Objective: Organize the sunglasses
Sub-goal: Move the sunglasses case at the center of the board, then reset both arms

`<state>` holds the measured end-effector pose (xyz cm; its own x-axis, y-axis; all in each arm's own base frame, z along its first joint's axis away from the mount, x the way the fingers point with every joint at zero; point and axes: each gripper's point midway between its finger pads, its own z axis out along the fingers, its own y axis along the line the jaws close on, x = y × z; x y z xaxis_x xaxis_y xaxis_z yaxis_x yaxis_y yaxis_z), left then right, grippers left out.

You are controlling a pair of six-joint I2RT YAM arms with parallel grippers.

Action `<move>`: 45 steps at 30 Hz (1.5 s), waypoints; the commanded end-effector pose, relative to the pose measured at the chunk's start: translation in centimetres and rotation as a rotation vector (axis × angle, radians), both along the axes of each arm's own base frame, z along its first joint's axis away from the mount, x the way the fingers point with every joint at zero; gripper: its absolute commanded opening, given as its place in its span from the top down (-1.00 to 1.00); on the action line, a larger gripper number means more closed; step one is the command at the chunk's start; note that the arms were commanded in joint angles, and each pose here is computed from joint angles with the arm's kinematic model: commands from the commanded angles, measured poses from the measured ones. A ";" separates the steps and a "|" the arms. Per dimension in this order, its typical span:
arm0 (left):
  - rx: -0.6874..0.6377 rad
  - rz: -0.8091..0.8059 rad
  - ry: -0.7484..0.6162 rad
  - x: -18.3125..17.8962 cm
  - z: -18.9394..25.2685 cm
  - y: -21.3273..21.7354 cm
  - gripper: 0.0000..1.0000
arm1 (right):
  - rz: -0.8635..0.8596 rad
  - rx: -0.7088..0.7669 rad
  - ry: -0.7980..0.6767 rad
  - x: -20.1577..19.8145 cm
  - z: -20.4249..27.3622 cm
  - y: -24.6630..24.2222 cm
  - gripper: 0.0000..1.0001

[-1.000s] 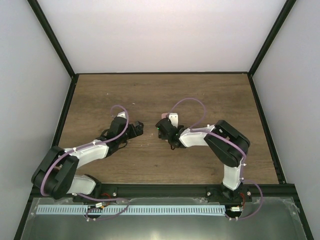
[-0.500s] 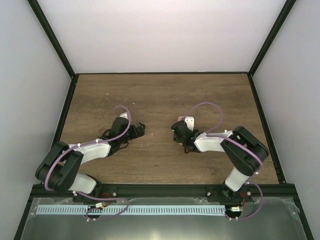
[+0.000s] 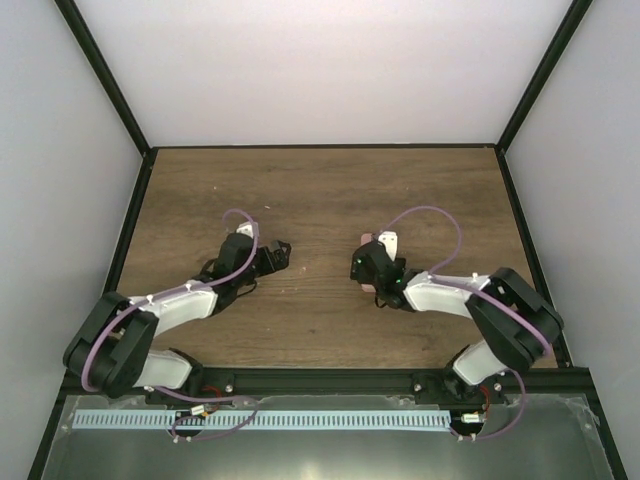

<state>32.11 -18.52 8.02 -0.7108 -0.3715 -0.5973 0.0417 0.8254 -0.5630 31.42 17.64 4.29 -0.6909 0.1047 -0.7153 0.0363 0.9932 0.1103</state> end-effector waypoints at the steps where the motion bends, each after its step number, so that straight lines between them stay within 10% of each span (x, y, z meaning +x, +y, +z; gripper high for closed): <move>1: -0.035 -0.005 -0.061 -0.2 1.5 0.1 -1.00 | -0.003 0.049 -0.095 0.4 3.0 -0.1 -0.81; 23: -0.047 0.087 -0.324 -4.2 7.6 4.9 -1.00 | -0.201 -0.029 -0.653 0.3 15.2 -13.1 -1.00; 45: -0.074 -0.057 -0.323 -3.6 9.7 1.7 -1.00 | -0.200 -0.101 -0.722 6.0 11.4 -19.1 -1.00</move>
<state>27.80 -15.58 15.14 -0.5201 -0.4077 -0.7505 0.2162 0.7872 -0.5775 36.55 -2.27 13.37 -0.1002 0.1193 -0.9878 0.2356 0.9674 0.0930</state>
